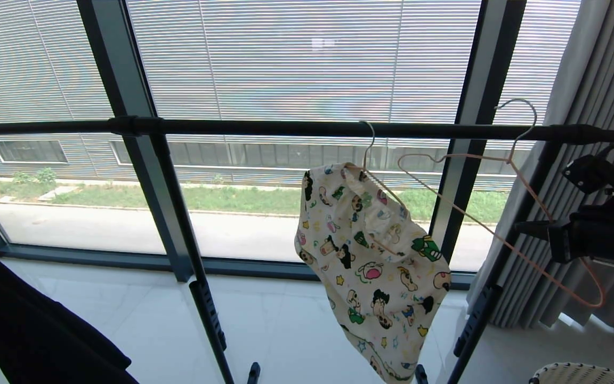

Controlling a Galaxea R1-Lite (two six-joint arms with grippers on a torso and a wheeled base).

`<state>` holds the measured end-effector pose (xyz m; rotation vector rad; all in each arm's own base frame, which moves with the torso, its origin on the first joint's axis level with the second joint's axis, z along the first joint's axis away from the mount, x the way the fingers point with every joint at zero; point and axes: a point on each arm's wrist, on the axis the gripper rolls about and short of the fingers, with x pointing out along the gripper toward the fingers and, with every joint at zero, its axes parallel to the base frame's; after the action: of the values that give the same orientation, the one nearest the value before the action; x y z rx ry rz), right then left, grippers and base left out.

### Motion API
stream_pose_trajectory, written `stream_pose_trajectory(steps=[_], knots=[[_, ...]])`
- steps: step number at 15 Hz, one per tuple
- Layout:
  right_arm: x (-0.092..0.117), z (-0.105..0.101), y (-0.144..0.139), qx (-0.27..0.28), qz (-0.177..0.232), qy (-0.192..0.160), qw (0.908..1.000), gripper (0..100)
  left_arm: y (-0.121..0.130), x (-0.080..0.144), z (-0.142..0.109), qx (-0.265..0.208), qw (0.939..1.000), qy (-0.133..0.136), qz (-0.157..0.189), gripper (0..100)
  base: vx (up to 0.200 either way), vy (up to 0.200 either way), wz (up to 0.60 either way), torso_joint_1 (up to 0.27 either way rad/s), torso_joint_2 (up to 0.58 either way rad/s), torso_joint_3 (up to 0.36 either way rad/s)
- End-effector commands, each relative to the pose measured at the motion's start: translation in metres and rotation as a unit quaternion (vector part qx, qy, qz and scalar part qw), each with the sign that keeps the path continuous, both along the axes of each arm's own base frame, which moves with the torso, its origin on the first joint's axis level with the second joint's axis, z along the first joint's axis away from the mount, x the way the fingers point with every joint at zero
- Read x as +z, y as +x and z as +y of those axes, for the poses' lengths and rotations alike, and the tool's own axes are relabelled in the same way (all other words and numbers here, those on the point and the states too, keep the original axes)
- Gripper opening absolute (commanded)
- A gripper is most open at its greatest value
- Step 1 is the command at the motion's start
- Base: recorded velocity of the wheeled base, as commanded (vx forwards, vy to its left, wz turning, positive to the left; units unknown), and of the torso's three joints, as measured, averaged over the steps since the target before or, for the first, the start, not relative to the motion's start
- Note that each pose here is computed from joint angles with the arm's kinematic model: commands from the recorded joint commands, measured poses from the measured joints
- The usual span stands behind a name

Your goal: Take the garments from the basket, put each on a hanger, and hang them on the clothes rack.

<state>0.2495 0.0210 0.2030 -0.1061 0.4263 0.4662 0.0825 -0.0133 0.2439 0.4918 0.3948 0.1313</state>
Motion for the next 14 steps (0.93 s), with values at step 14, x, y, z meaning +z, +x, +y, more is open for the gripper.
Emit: stream_pose_trajectory(steps=[14], knots=[[0.003, -0.008, -0.152, 0.006, -0.018, 0.023, 0.9995, 0, -0.002, -0.015, 0.0, -0.003, 1.0, -0.001, -0.003, 0, -0.186, 0.0, 0.0, 0.003, 0.0, 0.004]])
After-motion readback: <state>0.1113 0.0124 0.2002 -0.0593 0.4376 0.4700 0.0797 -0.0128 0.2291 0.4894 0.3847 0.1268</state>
